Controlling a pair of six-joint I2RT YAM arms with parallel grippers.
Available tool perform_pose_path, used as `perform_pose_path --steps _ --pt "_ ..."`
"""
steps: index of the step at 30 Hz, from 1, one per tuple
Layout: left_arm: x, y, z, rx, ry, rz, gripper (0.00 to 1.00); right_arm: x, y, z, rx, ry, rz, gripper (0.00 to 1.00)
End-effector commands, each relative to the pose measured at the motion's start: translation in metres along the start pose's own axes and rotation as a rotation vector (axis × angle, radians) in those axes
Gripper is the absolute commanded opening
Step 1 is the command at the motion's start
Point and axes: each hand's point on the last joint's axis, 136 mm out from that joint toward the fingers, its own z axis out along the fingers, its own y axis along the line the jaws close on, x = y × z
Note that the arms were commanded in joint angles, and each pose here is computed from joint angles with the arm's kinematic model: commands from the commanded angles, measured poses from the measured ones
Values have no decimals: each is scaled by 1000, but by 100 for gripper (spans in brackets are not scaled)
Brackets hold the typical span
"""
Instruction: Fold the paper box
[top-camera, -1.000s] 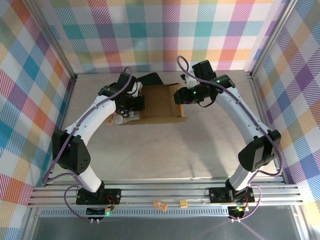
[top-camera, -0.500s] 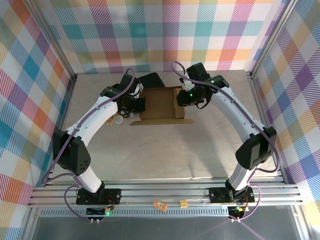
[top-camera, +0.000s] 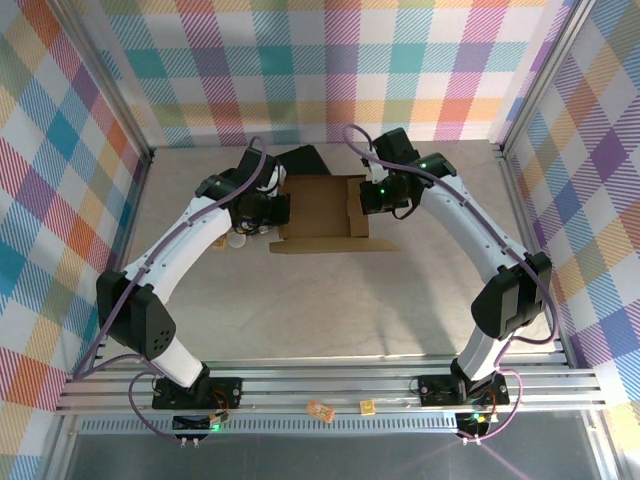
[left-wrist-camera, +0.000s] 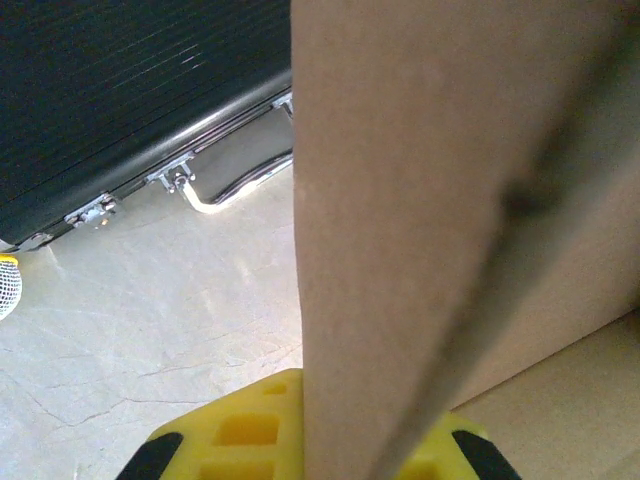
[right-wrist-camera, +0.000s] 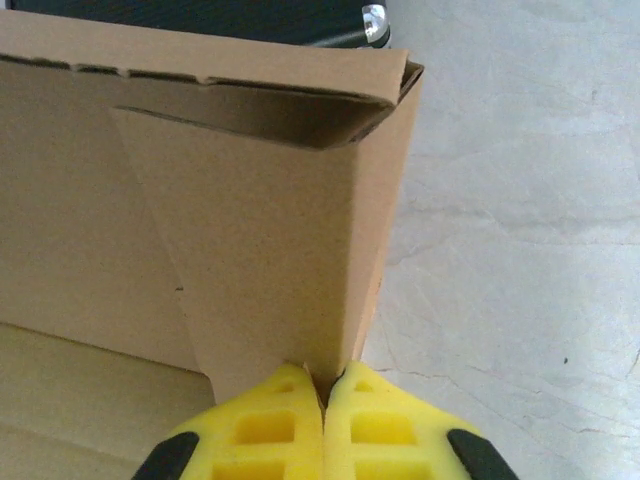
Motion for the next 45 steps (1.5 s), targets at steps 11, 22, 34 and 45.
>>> perform_pose_path --steps 11,22,34,45 --pt "-17 -14 -35 -206 -157 64 0 -2 6 -18 201 -137 -1 0" --pt "-14 -38 -38 -26 -177 76 0 -7 13 -22 -133 -186 35 12" --pt "-15 -37 -40 32 -158 45 0 2 -6 -35 -210 -175 49 40" --pt "-16 -48 -41 92 -143 63 0 -3 21 -22 -415 -97 1 60"
